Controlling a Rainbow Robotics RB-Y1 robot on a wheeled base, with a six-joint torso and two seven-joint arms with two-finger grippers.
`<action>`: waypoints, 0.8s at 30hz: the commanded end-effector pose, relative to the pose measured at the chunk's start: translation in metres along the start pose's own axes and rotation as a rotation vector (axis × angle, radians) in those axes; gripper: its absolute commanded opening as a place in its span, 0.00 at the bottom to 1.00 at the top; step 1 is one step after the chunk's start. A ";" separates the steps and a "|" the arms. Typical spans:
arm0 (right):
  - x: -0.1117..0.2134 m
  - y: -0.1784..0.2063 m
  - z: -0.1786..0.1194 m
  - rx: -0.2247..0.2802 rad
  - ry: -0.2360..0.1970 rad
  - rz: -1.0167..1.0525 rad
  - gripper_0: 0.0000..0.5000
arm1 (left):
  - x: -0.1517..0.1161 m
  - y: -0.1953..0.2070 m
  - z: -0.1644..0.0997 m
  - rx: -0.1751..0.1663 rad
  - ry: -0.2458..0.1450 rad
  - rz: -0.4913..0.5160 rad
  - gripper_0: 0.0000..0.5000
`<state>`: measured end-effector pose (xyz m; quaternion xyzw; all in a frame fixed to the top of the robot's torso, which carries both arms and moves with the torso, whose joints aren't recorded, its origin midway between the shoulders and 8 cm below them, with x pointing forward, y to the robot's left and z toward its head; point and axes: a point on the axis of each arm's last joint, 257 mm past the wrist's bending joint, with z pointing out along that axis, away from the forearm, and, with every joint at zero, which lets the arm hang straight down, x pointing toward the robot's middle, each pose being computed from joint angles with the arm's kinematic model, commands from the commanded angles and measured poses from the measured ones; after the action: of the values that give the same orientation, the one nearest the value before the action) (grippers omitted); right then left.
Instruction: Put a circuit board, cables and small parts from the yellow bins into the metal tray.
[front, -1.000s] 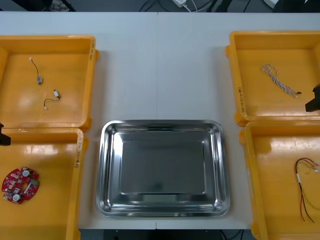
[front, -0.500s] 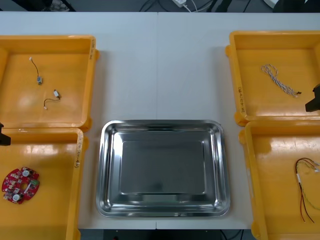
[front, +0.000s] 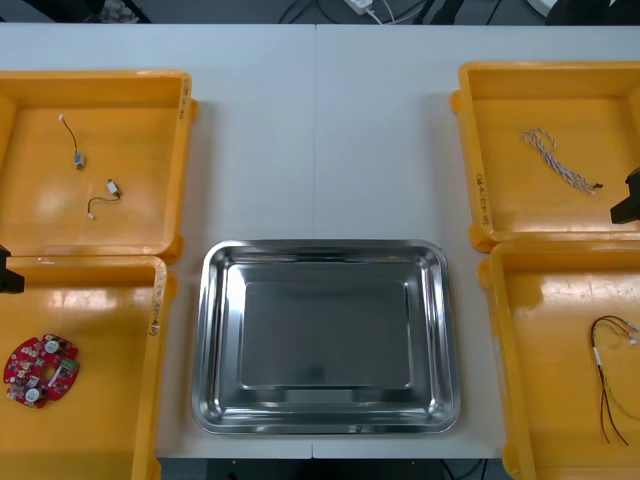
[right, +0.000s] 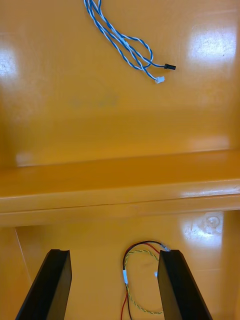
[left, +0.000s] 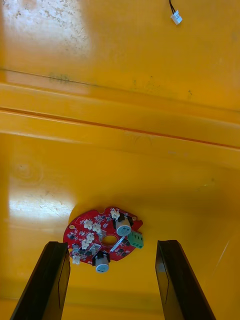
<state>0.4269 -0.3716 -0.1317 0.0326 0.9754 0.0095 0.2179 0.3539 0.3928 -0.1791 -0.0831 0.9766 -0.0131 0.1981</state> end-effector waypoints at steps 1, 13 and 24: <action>0.011 -0.006 0.005 0.023 0.036 0.018 1.00 | -0.008 0.002 -0.008 -0.024 -0.014 0.077 1.00; 0.011 -0.007 0.005 0.023 0.037 0.004 1.00 | -0.007 0.006 -0.009 -0.040 -0.021 -0.070 1.00; 0.032 -0.011 0.015 0.022 0.083 -0.016 1.00 | 0.005 -0.005 -0.009 -0.028 -0.041 -0.229 1.00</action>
<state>0.4141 -0.3736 -0.1527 0.0343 0.9809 0.0107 0.1910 0.3541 0.3890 -0.1720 -0.1528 0.9651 -0.0207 0.2117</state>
